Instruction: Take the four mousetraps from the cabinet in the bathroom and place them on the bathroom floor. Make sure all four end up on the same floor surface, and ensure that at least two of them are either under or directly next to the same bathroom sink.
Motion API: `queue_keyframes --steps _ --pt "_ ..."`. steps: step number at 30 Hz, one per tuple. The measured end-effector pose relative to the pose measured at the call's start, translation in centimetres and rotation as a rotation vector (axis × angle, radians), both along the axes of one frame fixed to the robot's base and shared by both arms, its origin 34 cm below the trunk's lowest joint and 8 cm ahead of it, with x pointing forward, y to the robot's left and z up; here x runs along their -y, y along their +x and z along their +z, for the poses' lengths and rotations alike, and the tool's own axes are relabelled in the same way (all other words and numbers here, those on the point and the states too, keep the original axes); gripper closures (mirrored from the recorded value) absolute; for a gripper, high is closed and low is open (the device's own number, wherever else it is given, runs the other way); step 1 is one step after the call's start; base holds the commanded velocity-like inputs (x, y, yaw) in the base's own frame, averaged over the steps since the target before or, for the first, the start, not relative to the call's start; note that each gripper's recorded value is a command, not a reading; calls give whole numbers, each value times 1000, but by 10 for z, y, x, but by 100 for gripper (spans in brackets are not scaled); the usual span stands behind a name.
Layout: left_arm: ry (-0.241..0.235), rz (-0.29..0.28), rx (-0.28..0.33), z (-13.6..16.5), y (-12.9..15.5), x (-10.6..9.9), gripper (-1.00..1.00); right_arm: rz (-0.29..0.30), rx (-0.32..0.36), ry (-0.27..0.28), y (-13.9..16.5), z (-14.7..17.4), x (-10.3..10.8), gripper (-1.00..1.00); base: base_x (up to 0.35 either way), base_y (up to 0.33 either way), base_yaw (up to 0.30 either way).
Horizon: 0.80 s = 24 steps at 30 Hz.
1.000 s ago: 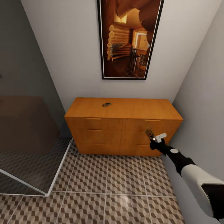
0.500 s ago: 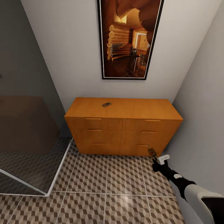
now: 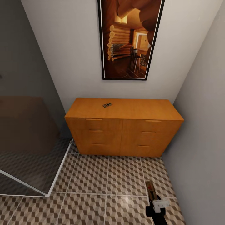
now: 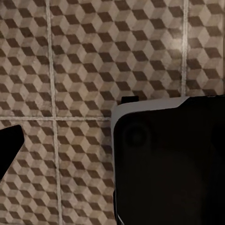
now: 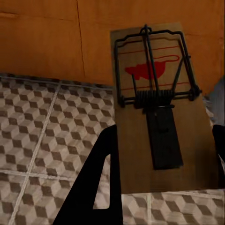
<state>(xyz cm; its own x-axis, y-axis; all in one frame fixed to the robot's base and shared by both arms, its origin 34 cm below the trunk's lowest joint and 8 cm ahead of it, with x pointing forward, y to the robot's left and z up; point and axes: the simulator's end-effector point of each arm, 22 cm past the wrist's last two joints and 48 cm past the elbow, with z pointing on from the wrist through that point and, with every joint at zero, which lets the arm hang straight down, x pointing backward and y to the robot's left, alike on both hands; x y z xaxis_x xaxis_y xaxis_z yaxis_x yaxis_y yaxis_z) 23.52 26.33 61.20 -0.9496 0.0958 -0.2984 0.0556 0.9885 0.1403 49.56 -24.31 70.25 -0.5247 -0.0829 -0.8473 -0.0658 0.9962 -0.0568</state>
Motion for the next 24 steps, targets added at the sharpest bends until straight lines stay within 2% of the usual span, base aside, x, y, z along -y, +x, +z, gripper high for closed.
queue_keyframes --steps 7,10,11,13,15,20,21,24 --pt "-6 5 16 1 8 4 -100 -152 49 -9 -63 7 -2 100 0 0 0" --pt "-16 8 42 2 20 11 -100 -234 23 -44 -86 3 8 100 0 0 0" --pt "-25 10 73 4 36 16 -100 -277 19 -67 -92 3 17 100 0 0 0" --pt "-39 14 123 9 64 23 -100 -327 18 -97 -98 5 29 100 0 0 0" --pt "-51 16 138 13 90 31 -100 -354 17 -116 -101 6 35 100 0 0 0" --pt "-73 2 61 27 144 49 -100 -374 18 -133 -104 7 41 100 0 0 0" --pt "-77 0 60 32 153 52 -100 -375 18 -134 -104 7 41 100 0 0 0" --pt "-105 -13 97 72 214 68 -100 -376 18 -137 -105 7 43 100 0 0 0"
